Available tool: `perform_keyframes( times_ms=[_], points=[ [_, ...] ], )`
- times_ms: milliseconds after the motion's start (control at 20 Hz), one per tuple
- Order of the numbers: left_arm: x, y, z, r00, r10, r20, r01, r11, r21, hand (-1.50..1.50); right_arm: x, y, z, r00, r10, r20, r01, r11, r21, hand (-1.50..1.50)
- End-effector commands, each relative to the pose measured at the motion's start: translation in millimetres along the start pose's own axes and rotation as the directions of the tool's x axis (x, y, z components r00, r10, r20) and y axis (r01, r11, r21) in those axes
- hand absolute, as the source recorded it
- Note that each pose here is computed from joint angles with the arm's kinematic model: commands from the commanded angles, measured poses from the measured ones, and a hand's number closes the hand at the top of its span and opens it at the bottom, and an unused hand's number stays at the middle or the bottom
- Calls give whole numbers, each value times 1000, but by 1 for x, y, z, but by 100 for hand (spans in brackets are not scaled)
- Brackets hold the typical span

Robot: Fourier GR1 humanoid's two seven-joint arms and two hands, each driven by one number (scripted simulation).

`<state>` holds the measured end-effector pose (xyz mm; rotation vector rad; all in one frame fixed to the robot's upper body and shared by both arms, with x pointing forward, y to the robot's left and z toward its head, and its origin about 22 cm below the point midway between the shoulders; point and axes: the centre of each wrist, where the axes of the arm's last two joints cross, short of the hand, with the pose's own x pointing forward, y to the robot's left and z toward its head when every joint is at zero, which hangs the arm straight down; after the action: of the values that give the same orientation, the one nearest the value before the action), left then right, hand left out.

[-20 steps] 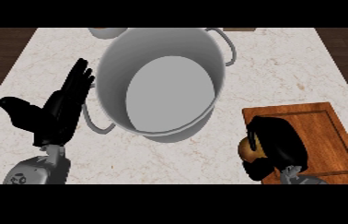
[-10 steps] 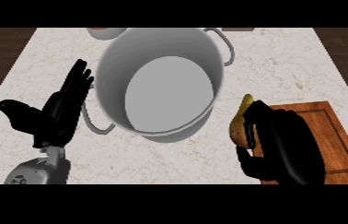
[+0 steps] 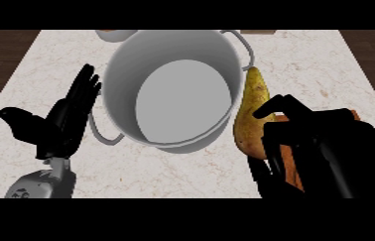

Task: Pick the pear from the cutting board and place it in the pot

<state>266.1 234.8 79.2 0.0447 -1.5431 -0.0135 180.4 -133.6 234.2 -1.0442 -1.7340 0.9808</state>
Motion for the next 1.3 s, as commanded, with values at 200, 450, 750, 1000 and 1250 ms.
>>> perform_keyframes(
  times_ms=[200, 450, 750, 1000, 1250],
  points=[
    [-21, -4, -10, 997, 13, -78, -14, 1000, -16, 0, 58, -26, -34, 996, -75, 47, 77, 996, -34, 150],
    [-16, -20, 1, 998, 9, -68, -11, 999, -35, 0, 80, -2, -76, 995, -100, -31, 100, 995, 11, 150],
    [-9, -2, -3, 998, 24, -55, -26, 999, -33, 0, 75, 11, -127, 994, -90, -65, 93, 995, 44, 150],
    [-18, -20, -3, 997, 29, -76, -33, 998, -49, 0, 81, 54, -143, 997, -65, -47, 70, 992, 101, 150],
    [-8, 0, -4, 998, 12, -59, -14, 999, -35, 0, 63, 89, -156, 980, -131, -152, 161, 964, 210, 150]
  ],
)
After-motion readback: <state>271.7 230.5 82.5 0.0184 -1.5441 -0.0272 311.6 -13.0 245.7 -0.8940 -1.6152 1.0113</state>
